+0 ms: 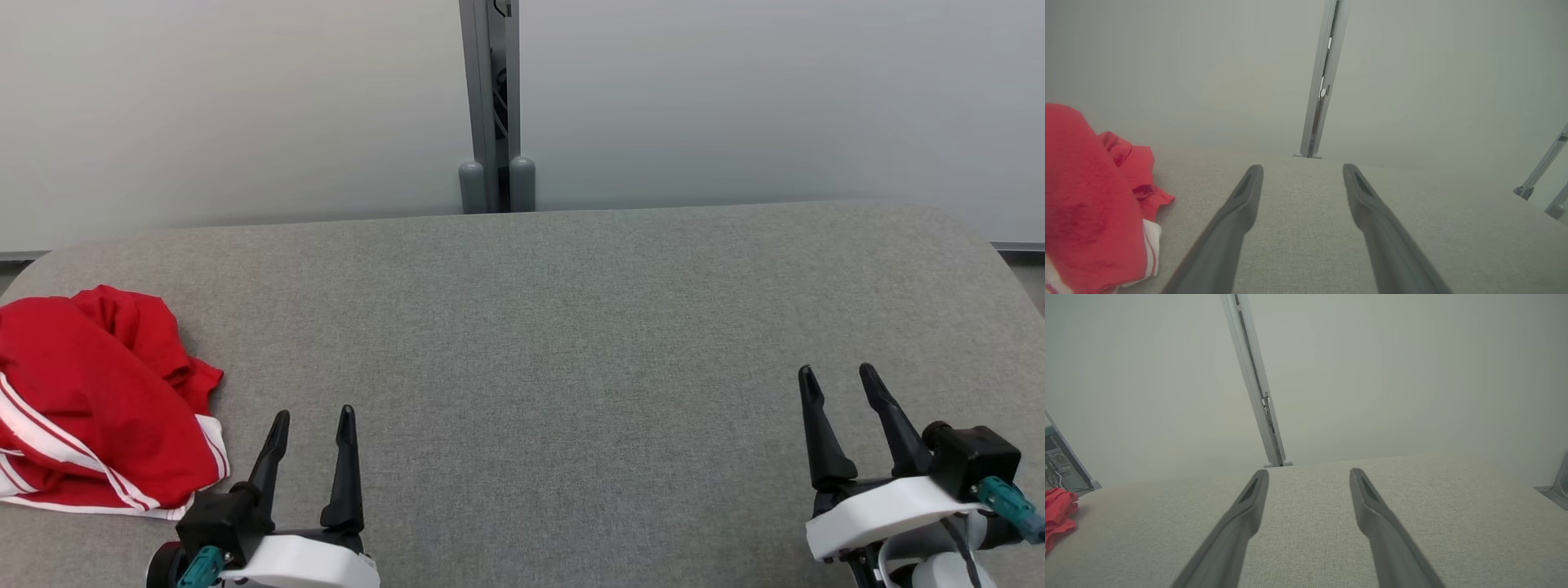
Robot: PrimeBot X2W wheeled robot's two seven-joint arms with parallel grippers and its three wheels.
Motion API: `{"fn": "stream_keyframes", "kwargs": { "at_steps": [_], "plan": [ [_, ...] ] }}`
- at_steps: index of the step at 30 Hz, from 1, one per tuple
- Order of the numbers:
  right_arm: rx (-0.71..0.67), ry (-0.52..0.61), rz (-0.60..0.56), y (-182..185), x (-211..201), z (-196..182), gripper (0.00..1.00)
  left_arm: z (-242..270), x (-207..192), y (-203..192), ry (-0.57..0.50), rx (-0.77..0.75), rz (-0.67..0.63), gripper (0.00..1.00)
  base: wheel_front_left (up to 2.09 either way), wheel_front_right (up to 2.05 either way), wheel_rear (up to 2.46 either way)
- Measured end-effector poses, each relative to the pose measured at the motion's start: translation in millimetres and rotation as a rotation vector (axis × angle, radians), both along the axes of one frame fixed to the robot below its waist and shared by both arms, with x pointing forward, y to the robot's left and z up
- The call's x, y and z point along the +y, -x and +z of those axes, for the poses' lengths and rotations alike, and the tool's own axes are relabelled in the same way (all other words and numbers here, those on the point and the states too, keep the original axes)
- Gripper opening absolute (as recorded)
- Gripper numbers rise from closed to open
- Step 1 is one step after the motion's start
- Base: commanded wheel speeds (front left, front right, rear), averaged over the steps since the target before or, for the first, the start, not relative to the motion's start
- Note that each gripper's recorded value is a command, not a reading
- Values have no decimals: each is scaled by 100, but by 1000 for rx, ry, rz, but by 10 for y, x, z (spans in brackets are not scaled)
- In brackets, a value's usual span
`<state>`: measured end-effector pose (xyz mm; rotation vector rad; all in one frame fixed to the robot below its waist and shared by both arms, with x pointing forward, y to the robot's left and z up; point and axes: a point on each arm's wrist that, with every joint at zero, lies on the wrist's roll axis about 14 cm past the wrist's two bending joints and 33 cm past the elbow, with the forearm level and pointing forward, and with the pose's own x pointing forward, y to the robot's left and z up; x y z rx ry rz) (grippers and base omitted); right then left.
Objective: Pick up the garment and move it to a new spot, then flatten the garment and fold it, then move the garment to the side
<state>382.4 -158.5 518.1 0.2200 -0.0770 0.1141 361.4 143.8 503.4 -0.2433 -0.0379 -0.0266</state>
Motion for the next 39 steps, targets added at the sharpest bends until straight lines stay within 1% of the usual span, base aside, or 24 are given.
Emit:
{"fn": "stream_keyframes", "kwargs": {
  "at_steps": [8, 17, 22, 39],
  "plan": [
    [-2, 70, 29, 8, 88, -40, 100, -68, -6, 13, -63, 13, 9, 100, 0, 0, 0],
    [-25, 94, 42, -15, 137, 2, 100, -109, 2, 25, -101, 16, 11, 100, 0, 0, 0],
    [-19, 110, 59, -4, 191, -40, 100, -125, 9, 29, -127, 16, 12, 100, 0, 0, 0],
    [-17, 92, 57, -17, 192, -44, 100, -144, 2, 35, -135, 20, 8, 100, 0, 0, 0]
  ]
}}
